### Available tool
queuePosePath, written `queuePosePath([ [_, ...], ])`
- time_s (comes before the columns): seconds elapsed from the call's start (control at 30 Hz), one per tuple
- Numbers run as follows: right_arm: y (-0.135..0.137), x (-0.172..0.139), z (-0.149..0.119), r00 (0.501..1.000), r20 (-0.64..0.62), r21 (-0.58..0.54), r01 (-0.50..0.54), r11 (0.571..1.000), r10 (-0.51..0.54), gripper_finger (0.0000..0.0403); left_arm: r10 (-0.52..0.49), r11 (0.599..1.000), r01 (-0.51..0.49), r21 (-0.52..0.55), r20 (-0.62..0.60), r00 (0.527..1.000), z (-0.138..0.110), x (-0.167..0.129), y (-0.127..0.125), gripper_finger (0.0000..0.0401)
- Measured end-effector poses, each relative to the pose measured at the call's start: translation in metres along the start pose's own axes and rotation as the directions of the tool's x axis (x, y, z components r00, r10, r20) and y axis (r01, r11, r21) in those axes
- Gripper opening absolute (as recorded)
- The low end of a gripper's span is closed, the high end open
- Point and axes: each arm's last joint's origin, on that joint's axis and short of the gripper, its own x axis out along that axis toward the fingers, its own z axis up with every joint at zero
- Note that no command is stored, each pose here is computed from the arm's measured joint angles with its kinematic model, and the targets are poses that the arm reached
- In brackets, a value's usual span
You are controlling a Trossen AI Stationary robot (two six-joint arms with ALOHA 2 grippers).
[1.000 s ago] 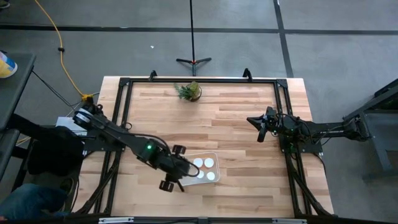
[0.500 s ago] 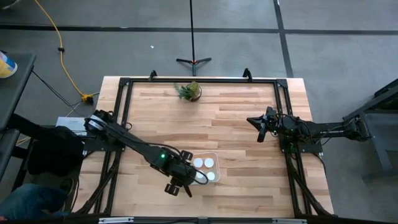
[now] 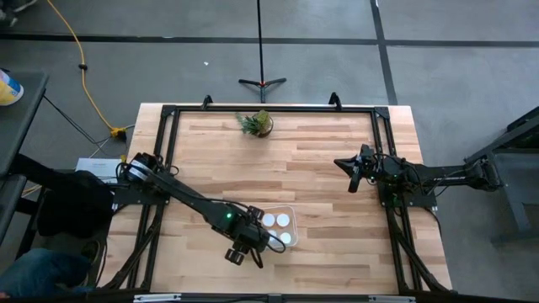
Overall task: Pick and place pill bottles into a basket
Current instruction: Put the white pill bottle into the white bin
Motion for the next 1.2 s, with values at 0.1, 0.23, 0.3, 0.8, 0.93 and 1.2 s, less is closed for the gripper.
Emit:
queuePosePath([
  [0.1,0.000,0.000,0.000,1.000,0.000,0.000,0.000,1.000,0.000,0.0001,0.008,1.000,-0.008,0.012,-0.002,1.000,0.000,0.000,0.005,0.0219],
  [0.23,0.000,0.000,0.000,1.000,0.000,0.000,0.000,1.000,0.000,0.0001,-0.018,1.000,0.018,-0.005,-0.003,1.000,0.000,0.001,0.012,0.0237],
  [0.3,0.000,0.000,0.000,1.000,-0.001,0.000,-0.003,1.000,0.003,0.0001,-0.034,0.999,0.034,0.003,0.002,0.999,0.001,0.001,0.014,0.0239],
  [0.8,0.000,0.000,0.000,1.000,0.000,-0.001,0.000,1.000,0.000,0.0002,-0.056,0.997,0.055,0.054,0.024,0.998,0.003,0.001,0.015,0.0265],
  [0.93,0.000,0.000,0.000,1.000,0.000,-0.004,0.000,1.000,0.000,0.0001,-0.056,0.997,0.055,0.054,0.025,0.998,0.003,0.001,0.015,0.0290],
  [1.2,0.000,0.000,0.000,1.000,0.000,-0.004,0.000,1.000,0.000,0.0001,-0.017,0.999,0.016,0.040,0.027,0.999,0.002,-0.003,0.016,0.0300],
])
